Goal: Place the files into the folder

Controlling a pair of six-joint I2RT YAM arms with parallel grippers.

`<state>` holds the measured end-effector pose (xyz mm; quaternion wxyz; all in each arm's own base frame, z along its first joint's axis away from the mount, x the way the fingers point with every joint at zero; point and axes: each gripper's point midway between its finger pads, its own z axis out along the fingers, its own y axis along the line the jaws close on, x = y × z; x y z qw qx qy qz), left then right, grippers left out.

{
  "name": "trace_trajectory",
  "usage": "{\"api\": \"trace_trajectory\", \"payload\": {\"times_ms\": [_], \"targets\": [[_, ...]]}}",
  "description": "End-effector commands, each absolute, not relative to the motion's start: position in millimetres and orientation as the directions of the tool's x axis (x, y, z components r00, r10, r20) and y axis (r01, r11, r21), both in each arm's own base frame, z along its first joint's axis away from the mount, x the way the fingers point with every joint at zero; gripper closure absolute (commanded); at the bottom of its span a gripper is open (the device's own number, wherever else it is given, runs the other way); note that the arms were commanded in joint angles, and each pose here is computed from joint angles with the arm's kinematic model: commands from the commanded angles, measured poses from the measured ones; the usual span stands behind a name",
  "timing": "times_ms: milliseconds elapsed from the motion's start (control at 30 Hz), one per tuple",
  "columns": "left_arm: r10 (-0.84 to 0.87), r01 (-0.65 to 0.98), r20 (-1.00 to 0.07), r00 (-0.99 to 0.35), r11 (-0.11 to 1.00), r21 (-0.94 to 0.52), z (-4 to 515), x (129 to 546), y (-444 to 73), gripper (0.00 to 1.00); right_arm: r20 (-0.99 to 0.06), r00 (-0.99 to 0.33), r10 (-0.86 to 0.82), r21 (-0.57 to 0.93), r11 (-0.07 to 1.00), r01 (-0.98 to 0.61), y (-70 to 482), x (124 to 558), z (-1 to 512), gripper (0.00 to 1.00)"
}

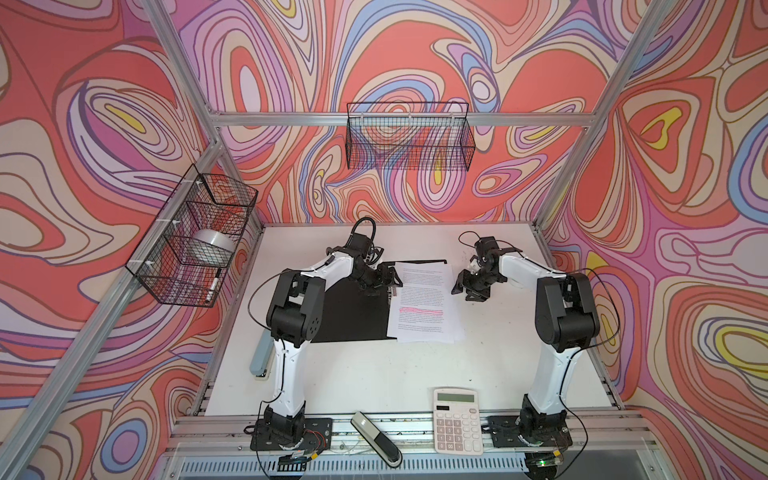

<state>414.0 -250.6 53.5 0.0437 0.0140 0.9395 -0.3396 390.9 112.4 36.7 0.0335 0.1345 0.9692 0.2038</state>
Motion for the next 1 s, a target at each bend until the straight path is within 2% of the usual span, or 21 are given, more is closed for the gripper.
{"api": "trace_trajectory", "payload": {"times_ms": [0,200,467,833,967], "targets": [[-0.008,0.008,-0.023,-1.000,0.775,-0.631,55.7,393.6,-245.6,0.00,0.021,-0.958,0.287,0.432,0.861,0.267,116.8,376.7,36.5,0.41],[-0.001,-0.017,0.025,-1.000,0.766,-0.643,47.2,382.4,-246.6,0.00,0.072,-0.958,0.277,0.460,0.843,0.278,122.3,355.9,31.4,0.40],[0.012,0.001,0.012,-1.000,0.756,-0.654,46.0,386.3,-251.9,0.00,0.119,-0.960,0.252,0.543,0.793,0.275,139.4,355.8,27.4,0.41],[0.020,0.011,0.006,-1.000,0.762,-0.647,42.5,389.5,-251.9,0.00,0.088,-0.974,0.209,0.640,0.738,0.216,155.3,365.6,47.6,0.42],[0.023,0.022,-0.007,-1.000,0.770,-0.638,43.1,391.4,-250.9,0.00,0.022,-0.971,0.237,0.568,0.797,0.207,140.3,374.7,49.2,0.41]]}}
